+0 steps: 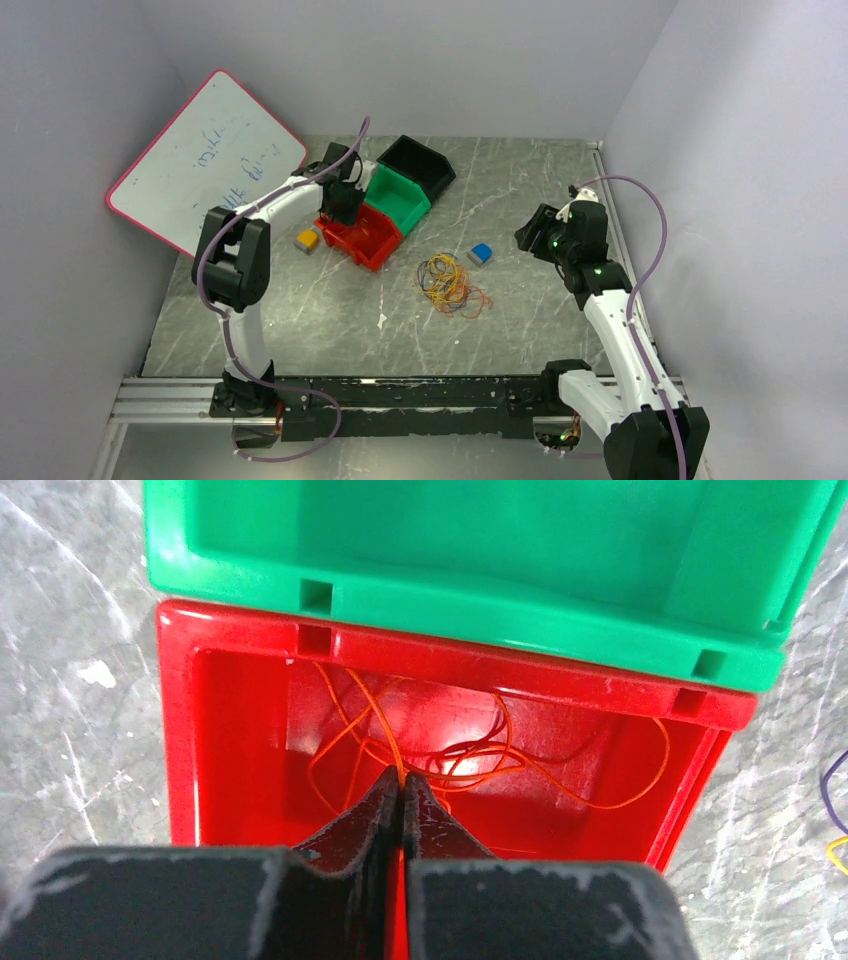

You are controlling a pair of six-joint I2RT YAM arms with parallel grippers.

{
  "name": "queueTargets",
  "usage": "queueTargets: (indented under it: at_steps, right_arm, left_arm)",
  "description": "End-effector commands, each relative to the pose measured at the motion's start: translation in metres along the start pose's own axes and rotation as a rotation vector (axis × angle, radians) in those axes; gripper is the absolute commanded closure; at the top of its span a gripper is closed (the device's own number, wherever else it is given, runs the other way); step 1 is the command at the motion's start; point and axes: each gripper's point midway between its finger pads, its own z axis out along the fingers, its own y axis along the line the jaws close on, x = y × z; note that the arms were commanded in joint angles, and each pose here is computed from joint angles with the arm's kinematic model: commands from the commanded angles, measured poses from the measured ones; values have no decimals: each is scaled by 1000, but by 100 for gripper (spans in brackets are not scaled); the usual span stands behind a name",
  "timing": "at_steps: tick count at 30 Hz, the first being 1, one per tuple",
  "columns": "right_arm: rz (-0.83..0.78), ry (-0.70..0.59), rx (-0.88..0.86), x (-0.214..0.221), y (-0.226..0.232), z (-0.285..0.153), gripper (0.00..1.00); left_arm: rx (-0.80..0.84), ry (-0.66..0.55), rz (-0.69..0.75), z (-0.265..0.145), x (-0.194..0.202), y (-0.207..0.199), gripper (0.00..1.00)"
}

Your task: Untangle the cables

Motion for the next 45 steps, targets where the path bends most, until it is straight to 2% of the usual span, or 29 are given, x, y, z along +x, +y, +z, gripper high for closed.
queueTargets:
  at_steps: [1, 7, 11, 15, 20, 28, 32, 37, 40, 45]
  right_arm:
    - [-5, -6, -11, 2, 1, 0, 44]
    - [-4, -3, -15, 2, 2, 0, 44]
    - [-10, -5, -6, 0, 0, -1, 44]
    - [-14, -8, -2, -1, 0, -2, 44]
    - [-9, -9, -5, -2, 1, -2, 44]
    - [-9, -4, -12, -2, 2, 0, 44]
    - [-19, 7, -25, -1, 5, 1, 44]
    - [-27, 37, -46, 6, 6, 4, 43]
    - [-37, 108, -88, 22, 11, 7, 42]
    - [-19, 203, -141, 51, 15, 11, 40]
  left_arm:
    - [13, 31, -12, 5, 14, 0, 93]
    - [18, 85, -14, 11, 28, 0, 91]
    - [3, -17, -19, -11, 3, 1, 64]
    - [-3, -147, -13, -47, -31, 1, 44]
    - [-31, -262, -16, -85, -57, 4, 34]
    - [-58, -321, -10, -108, -59, 7, 32]
    - [26, -350, 9, -113, -59, -8, 36]
    - [247, -425, 9, -126, -62, -56, 39]
    - [318, -454, 27, -130, -61, -92, 40]
    - [401, -432, 65, -123, -47, -148, 41]
